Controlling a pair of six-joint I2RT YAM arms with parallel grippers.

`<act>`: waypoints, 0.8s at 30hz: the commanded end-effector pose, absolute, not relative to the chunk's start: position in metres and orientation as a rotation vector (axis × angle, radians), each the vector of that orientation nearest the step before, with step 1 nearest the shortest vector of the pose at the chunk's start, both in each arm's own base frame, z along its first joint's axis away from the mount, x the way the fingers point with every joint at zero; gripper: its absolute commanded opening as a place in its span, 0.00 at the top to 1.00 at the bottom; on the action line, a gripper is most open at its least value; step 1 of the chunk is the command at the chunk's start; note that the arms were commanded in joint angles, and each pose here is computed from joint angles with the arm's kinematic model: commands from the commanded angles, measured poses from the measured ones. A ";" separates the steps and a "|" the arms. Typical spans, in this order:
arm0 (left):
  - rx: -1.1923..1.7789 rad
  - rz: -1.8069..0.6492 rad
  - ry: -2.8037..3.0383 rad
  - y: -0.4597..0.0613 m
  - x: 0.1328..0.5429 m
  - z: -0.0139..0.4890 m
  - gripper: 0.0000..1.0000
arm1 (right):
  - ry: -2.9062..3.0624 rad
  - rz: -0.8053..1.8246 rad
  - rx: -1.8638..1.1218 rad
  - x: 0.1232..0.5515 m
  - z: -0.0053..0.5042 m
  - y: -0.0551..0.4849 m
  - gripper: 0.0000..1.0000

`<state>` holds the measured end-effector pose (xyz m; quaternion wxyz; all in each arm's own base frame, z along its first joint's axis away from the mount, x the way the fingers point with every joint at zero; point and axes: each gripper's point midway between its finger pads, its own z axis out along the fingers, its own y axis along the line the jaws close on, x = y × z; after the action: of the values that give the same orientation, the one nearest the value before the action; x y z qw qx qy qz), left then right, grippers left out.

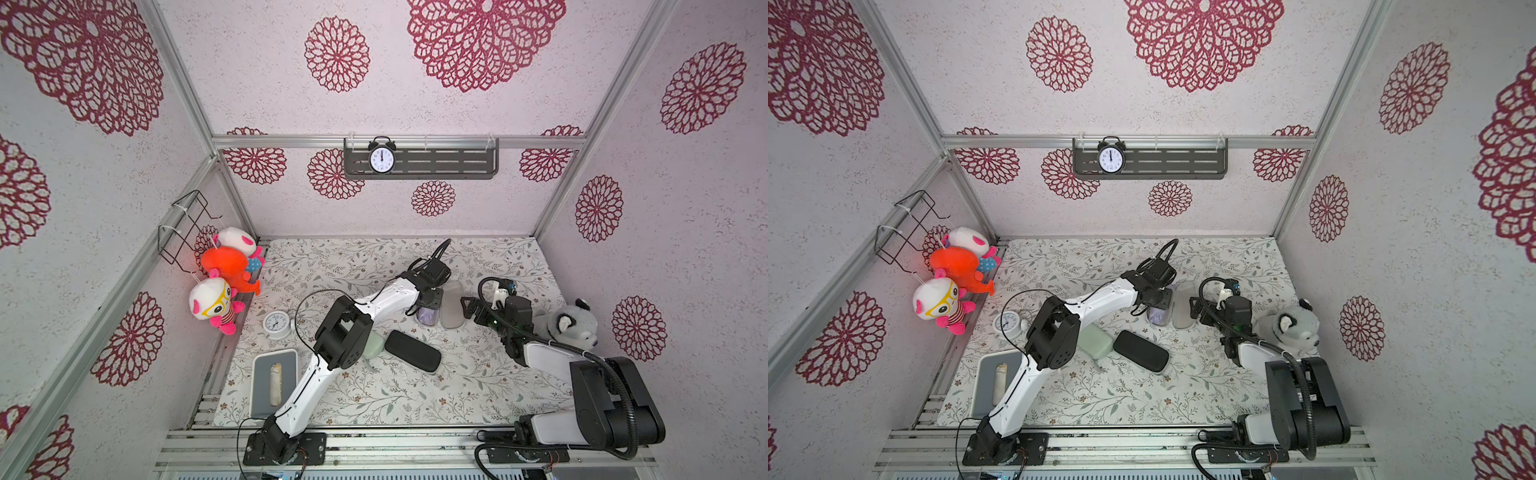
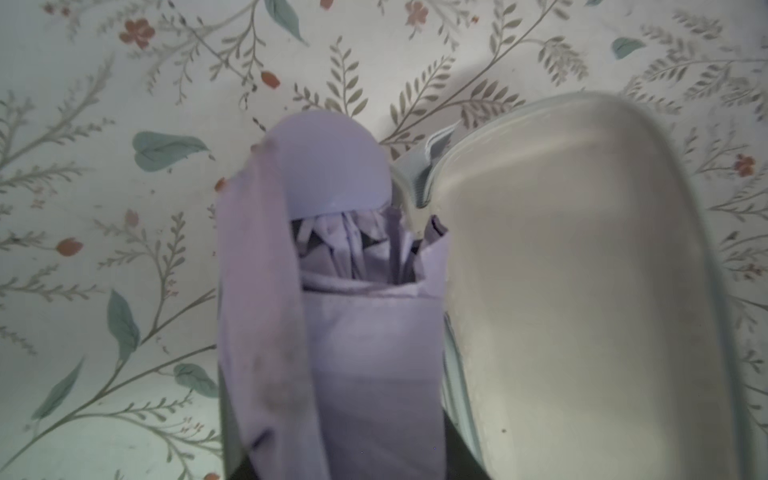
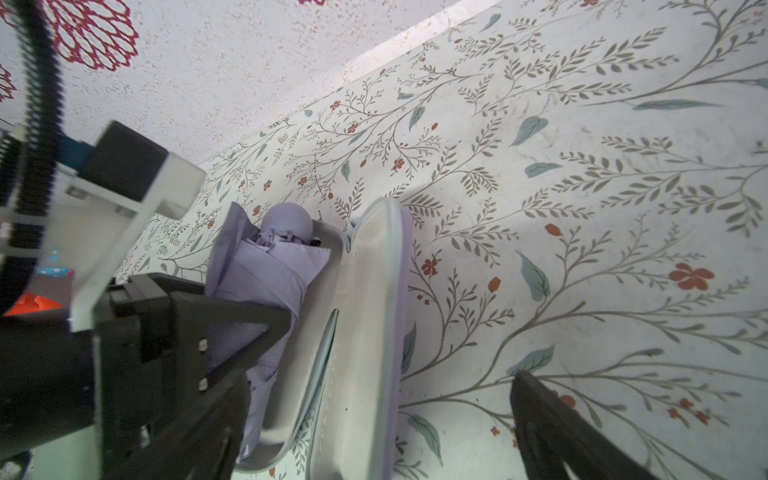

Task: Put umbrellas into zippered umbrella sleeves
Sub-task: Place the umbrella in the umbrella sleeve, then close the umbrella sleeve at the center of the board.

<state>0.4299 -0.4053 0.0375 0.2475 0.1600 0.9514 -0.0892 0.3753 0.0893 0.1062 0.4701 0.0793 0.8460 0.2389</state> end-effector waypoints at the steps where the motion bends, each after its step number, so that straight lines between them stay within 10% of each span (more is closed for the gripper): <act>1: 0.416 -0.265 2.567 -0.410 0.438 0.049 0.62 | 2.039 0.601 0.213 0.378 0.113 0.088 0.01; 13: 0.384 -0.301 2.499 -0.406 0.437 0.080 0.26 | 2.092 0.531 0.294 0.385 0.095 0.077 0.04; 24: 0.276 -0.440 2.408 -0.365 0.446 0.111 0.31 | 2.152 0.502 0.262 0.409 0.080 0.081 0.29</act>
<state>0.4289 -0.3745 0.1036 0.3114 0.1209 0.9326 -0.1368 0.3967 0.0688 0.0730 0.4348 0.1316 0.8708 0.1880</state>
